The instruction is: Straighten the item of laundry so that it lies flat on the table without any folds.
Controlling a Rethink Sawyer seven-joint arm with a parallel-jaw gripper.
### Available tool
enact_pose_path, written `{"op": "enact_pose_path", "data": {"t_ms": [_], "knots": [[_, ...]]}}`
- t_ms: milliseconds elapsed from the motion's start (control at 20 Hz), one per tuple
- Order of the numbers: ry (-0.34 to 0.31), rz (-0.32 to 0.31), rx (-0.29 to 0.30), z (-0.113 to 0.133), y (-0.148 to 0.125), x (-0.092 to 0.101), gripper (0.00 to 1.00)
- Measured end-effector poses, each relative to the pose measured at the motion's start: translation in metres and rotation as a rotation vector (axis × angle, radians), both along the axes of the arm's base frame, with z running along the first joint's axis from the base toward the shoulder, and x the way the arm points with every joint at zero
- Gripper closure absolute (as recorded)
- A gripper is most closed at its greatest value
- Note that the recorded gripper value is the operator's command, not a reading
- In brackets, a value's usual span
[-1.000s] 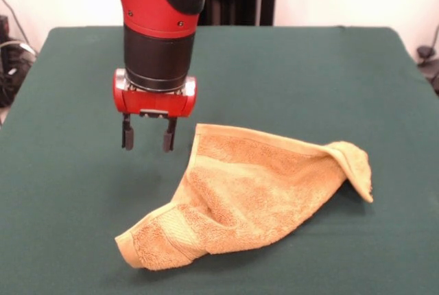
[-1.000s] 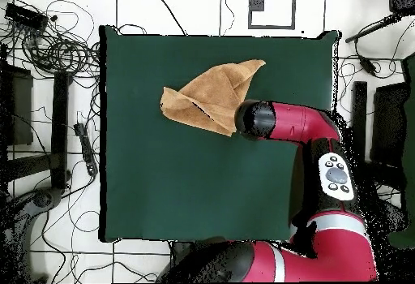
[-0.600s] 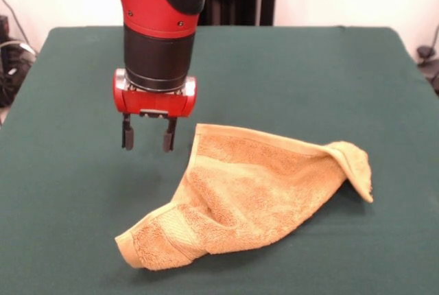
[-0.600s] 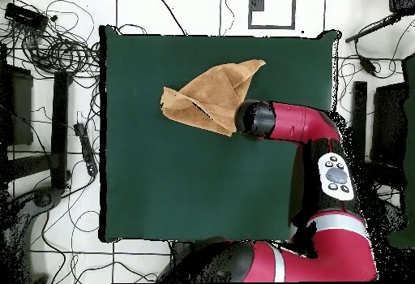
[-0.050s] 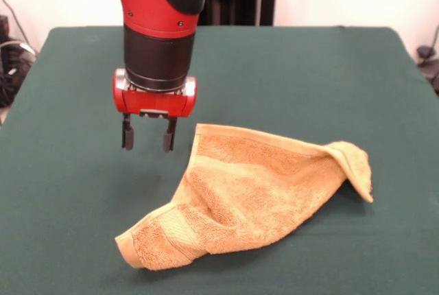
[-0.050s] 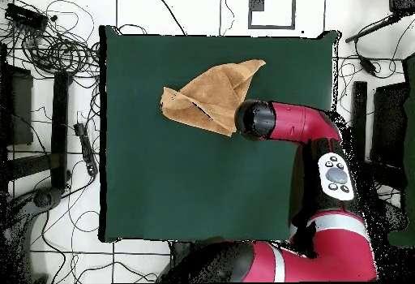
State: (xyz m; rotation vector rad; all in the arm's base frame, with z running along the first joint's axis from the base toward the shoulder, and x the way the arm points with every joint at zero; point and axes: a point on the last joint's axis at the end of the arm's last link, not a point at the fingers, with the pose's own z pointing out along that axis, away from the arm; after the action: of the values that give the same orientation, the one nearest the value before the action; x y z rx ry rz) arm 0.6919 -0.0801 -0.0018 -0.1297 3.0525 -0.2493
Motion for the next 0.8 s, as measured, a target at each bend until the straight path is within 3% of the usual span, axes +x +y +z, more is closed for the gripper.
{"op": "enact_pose_path", "data": {"t_ms": [800], "knots": [[-0.004,0.01,-0.002,0.0,0.0062,0.0032,0.0]]}}
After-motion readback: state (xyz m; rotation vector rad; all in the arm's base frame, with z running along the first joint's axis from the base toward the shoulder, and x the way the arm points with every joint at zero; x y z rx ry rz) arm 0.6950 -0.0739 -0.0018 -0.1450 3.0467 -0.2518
